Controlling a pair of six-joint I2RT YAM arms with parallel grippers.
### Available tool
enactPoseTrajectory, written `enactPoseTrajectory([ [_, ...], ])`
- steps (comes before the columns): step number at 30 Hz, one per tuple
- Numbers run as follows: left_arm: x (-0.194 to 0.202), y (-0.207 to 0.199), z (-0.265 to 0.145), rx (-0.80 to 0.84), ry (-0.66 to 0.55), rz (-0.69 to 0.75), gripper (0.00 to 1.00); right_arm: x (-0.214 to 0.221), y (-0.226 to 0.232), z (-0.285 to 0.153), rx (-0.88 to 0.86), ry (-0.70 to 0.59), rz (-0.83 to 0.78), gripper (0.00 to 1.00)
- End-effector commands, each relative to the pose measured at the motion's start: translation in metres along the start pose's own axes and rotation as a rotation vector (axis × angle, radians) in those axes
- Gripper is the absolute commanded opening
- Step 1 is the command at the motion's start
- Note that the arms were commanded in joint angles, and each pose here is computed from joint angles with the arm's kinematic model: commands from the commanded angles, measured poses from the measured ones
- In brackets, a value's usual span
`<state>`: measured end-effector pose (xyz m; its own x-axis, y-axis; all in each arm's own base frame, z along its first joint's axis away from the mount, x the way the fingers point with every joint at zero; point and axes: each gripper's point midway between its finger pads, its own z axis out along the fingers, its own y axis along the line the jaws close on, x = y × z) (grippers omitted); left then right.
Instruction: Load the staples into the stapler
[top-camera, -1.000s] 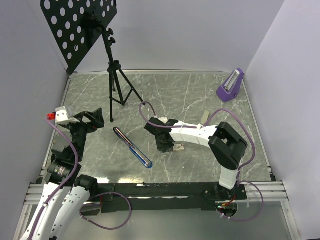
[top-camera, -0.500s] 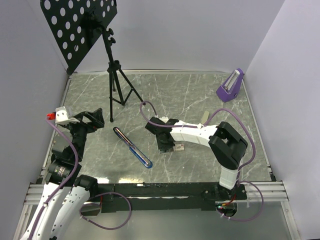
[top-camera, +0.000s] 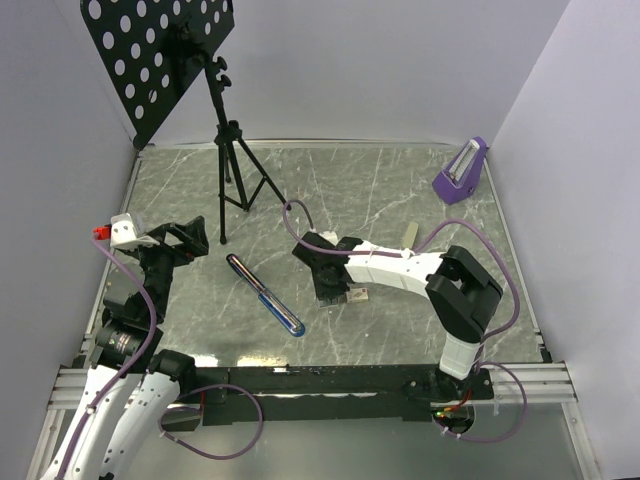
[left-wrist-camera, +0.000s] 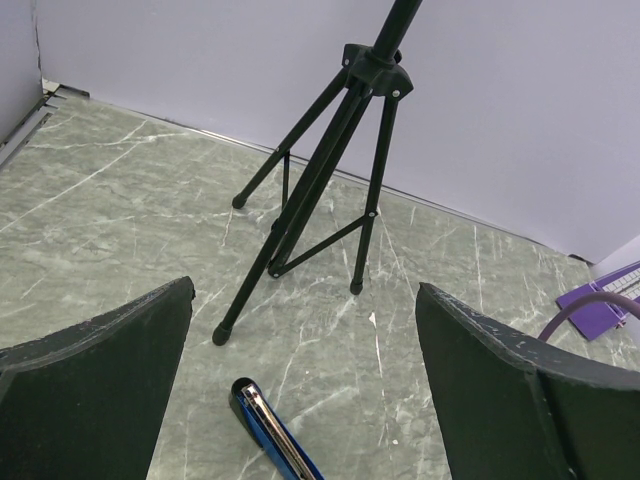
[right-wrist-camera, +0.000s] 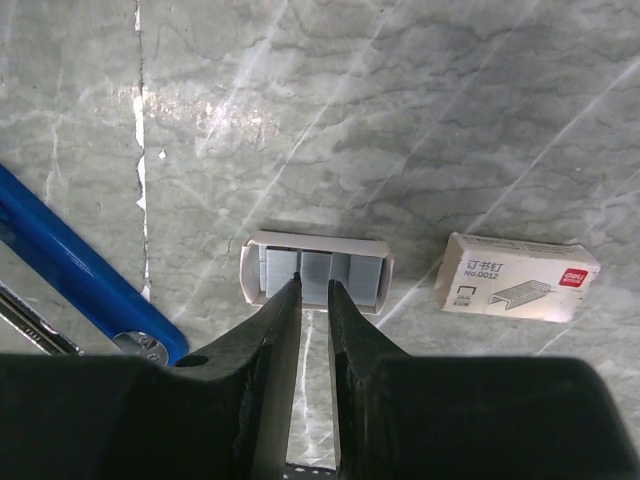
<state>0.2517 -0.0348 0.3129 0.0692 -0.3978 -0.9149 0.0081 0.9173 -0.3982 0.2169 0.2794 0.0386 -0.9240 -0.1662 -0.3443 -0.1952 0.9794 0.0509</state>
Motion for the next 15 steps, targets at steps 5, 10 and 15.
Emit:
enactPoseTrajectory([
  [5, -0.013, -0.007, -0.001, 0.03, -0.047, -0.022, 0.97, 0.0, 0.0, 0.003, -0.009, 0.008, 0.009, 0.25],
  [10, -0.014, -0.007, -0.002, 0.034, -0.05, -0.022, 0.97, 0.006, -0.003, 0.012, 0.014, 0.03, 0.005, 0.25],
  [15, -0.014, -0.007, -0.002, 0.032, -0.051, -0.022, 0.97, 0.01, -0.005, 0.016, 0.03, 0.046, 0.003, 0.25],
])
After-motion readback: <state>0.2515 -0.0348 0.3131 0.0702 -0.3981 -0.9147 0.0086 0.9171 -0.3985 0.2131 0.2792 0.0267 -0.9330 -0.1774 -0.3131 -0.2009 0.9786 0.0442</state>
